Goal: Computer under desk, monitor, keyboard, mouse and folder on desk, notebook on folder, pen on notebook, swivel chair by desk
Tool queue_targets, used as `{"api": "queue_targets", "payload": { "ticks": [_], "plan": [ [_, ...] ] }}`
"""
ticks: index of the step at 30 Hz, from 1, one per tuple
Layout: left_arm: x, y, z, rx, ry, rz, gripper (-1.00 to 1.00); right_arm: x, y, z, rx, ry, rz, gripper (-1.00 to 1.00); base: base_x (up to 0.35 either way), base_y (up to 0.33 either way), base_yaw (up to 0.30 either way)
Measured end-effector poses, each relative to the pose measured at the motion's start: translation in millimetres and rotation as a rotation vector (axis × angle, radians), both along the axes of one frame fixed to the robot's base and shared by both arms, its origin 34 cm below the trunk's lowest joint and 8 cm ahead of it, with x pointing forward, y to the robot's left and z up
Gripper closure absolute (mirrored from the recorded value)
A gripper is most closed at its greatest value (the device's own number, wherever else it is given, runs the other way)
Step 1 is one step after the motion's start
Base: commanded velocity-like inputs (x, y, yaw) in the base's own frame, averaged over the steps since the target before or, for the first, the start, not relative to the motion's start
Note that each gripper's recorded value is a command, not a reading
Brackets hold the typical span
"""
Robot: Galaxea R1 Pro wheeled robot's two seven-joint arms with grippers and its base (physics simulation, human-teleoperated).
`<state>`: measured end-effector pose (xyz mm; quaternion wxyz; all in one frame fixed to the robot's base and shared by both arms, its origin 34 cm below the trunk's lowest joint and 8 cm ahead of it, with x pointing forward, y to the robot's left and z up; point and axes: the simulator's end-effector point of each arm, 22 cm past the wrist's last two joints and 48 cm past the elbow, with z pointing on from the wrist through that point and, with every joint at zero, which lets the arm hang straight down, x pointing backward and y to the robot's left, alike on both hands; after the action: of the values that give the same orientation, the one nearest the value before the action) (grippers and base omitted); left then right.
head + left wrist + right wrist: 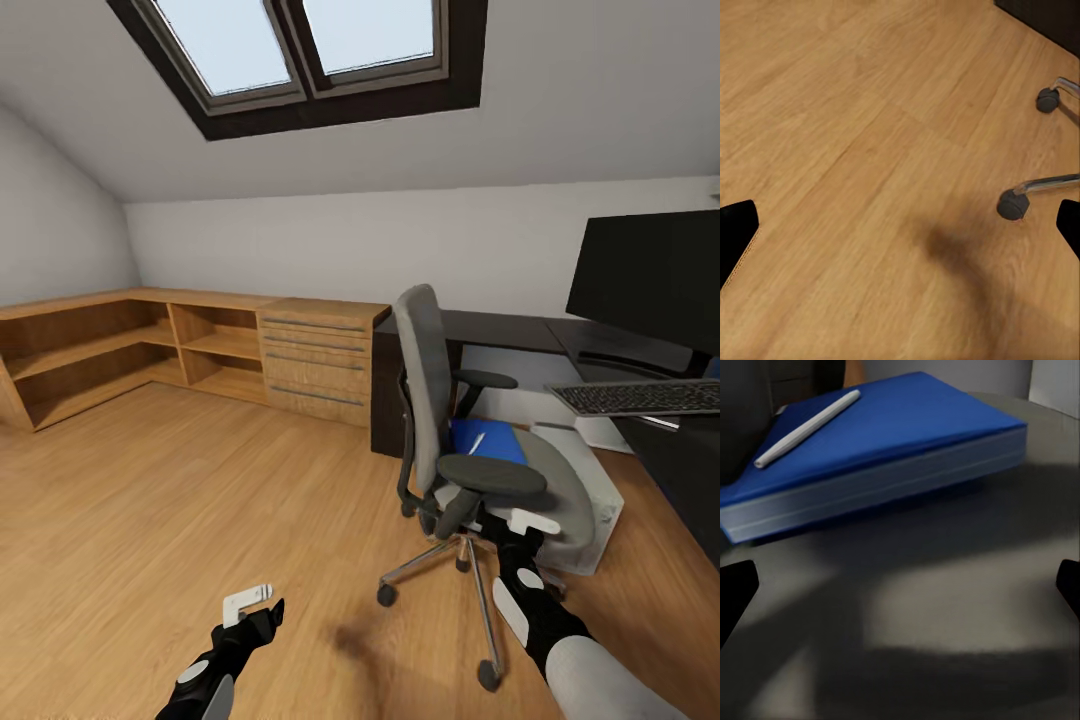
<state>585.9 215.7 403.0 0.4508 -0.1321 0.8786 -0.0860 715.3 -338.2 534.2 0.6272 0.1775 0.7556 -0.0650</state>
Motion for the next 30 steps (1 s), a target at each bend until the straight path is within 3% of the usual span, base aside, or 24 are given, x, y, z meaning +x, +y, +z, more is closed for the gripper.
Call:
{"api": "queue_targets", "payload": {
  "ticks": [30],
  "plan": [
    [-0.4, 1.3, -0.8, 0.0, 0.002, 0.003, -1.0, -0.2, -0.1, -0.2, 0.0, 0.001, -0.002, -1.0, 0.0, 0.0, 0.096]
  ]
}}
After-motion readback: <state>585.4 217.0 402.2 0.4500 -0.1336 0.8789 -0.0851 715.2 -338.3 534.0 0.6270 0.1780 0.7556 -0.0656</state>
